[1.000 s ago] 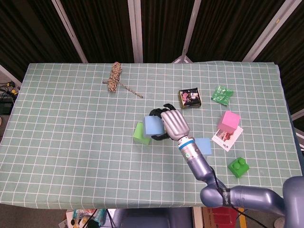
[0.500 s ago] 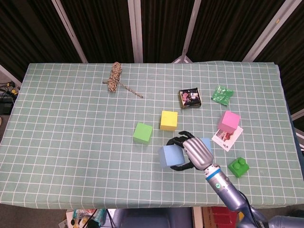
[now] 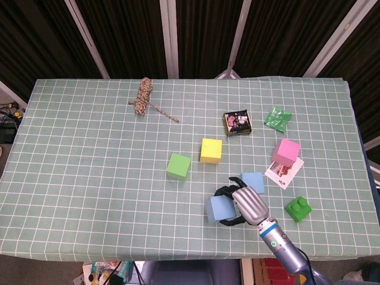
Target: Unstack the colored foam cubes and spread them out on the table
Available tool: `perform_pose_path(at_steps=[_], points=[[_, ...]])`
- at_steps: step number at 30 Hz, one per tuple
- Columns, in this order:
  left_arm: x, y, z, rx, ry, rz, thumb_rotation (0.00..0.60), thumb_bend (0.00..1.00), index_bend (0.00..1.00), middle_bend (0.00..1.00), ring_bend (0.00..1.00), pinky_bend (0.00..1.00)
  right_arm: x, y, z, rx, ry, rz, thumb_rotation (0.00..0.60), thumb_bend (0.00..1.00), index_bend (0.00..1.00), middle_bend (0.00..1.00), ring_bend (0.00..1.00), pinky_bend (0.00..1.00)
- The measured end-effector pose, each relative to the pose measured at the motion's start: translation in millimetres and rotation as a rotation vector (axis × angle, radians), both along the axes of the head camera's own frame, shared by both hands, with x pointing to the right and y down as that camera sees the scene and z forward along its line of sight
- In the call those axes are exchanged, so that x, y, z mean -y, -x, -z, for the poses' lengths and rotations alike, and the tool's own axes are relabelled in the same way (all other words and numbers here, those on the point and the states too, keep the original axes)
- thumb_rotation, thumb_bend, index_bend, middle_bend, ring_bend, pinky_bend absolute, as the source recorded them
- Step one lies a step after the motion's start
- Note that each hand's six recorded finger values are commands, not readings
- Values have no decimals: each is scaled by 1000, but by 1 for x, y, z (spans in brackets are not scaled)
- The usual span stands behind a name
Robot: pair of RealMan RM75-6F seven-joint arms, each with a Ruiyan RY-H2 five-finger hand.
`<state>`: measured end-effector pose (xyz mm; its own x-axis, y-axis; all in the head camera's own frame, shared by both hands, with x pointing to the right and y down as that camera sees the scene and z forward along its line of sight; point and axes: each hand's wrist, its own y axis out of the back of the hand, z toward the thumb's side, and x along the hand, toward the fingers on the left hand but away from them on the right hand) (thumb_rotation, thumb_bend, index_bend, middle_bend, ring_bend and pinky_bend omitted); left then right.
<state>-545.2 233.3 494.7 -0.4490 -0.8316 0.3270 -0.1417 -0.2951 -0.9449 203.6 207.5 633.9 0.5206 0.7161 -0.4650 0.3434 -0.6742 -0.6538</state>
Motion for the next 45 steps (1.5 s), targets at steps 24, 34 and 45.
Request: perform_pose_path(at_steps=[24, 34, 45], points=[[0, 0, 1, -6, 1, -2, 600, 169, 148, 62, 0, 1, 1, 11, -7, 6, 60, -85, 600, 123, 144, 107, 138, 17], [0, -1, 0, -8, 4, -6, 600, 170, 148, 60, 0, 0, 25, -41, 34, -46, 25, -159, 600, 124, 79, 102, 128, 11], [1, -12, -2, 5, -11, -60, 600, 170, 149, 5, 0, 0, 3, -124, 72, -216, -207, -236, 600, 125, 79, 101, 123, 11]])
